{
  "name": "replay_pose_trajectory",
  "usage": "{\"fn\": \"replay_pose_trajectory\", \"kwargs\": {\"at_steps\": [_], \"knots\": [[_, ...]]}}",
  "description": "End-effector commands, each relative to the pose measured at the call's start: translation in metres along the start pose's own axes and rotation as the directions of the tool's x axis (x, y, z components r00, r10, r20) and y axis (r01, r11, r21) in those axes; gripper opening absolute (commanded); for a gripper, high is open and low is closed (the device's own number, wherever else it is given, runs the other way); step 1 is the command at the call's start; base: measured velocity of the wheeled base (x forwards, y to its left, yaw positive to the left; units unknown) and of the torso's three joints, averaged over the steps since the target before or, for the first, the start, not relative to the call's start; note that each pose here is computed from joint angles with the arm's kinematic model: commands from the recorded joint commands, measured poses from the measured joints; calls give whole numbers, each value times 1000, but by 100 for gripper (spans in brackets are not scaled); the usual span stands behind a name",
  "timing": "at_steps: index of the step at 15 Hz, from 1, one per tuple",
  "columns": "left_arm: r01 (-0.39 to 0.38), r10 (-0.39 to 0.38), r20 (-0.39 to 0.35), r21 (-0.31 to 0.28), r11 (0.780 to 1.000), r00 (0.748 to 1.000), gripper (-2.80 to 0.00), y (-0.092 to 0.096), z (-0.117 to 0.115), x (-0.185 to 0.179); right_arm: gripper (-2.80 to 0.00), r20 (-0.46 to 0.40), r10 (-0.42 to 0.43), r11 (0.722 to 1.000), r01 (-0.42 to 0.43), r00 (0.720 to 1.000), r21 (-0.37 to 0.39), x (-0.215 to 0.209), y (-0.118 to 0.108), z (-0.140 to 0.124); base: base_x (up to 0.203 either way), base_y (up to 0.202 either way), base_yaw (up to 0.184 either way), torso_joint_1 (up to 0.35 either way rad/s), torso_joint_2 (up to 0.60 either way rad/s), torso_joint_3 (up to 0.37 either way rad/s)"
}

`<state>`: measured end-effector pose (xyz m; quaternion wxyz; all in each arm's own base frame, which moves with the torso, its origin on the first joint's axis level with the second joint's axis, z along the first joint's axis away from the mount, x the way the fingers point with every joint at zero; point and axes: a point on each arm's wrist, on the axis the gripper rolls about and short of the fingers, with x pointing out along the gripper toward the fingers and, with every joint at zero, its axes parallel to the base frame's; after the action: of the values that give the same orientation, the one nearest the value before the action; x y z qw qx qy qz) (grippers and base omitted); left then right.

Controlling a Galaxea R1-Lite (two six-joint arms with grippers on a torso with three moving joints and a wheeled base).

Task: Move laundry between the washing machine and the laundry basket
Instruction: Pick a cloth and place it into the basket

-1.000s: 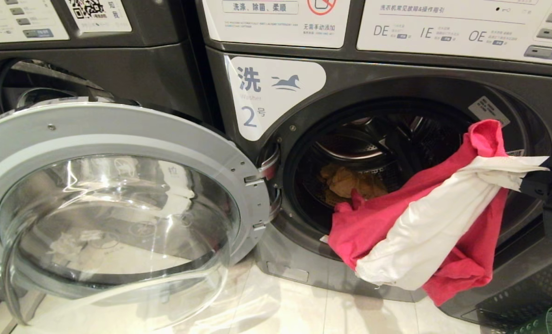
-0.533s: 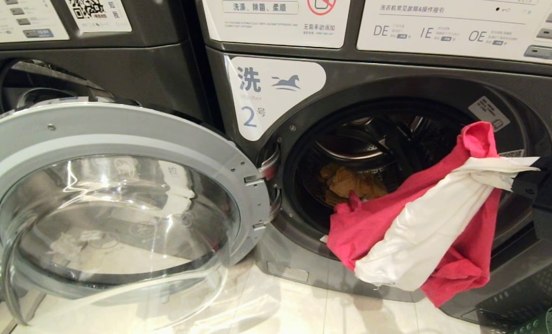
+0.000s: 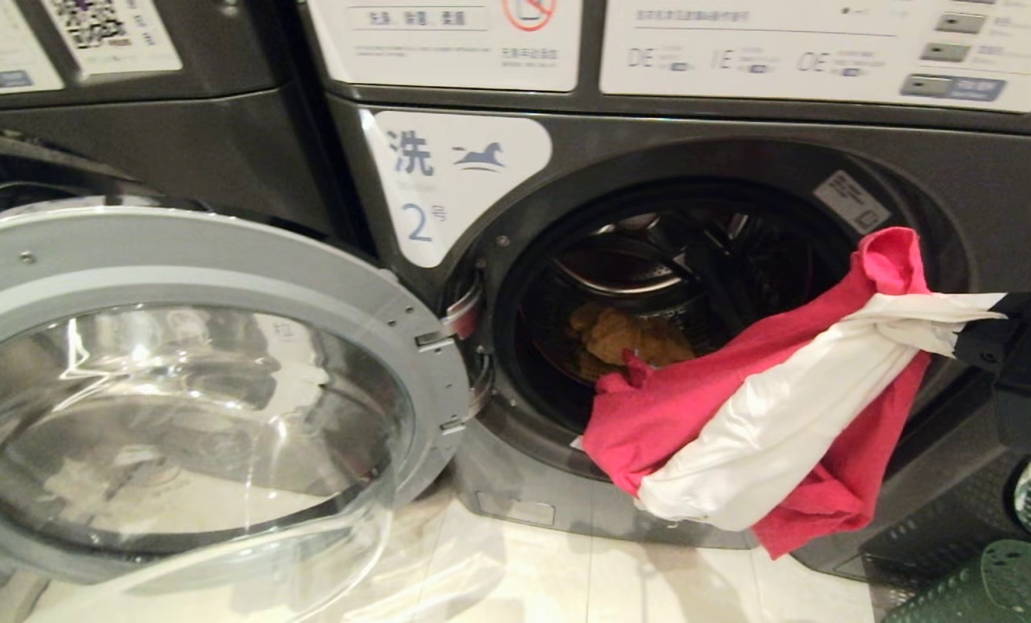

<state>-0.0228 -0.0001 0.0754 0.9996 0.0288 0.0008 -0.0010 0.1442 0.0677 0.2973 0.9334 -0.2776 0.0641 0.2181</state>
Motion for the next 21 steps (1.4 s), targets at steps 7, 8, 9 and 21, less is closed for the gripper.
{"fn": "replay_pose_trajectory", "kwargs": {"at_steps": [7,8,9,21], "knots": [[0,0,0,1,1000,1000,-280,0,0,0,-280,13,-7,1000,7,1000,-4,-5,-1,1,0,6,-173,2,1,3],[0,0,0,1,1000,1000,-280,0,0,0,-280,15,-11,1000,11,1000,-4,-5,-1,2,1,7,-170,2,2,2],[0,0,0,1,1000,1000,-280,0,0,0,-280,23,-19,1000,19,1000,-2,-6,-3,5,2,9,-169,2,2,5],[0,0,0,1,1000,1000,-280,0,0,0,-280,306,-227,974,221,925,55,-47,-58,86,0,3,-97,2,1,2]]}}
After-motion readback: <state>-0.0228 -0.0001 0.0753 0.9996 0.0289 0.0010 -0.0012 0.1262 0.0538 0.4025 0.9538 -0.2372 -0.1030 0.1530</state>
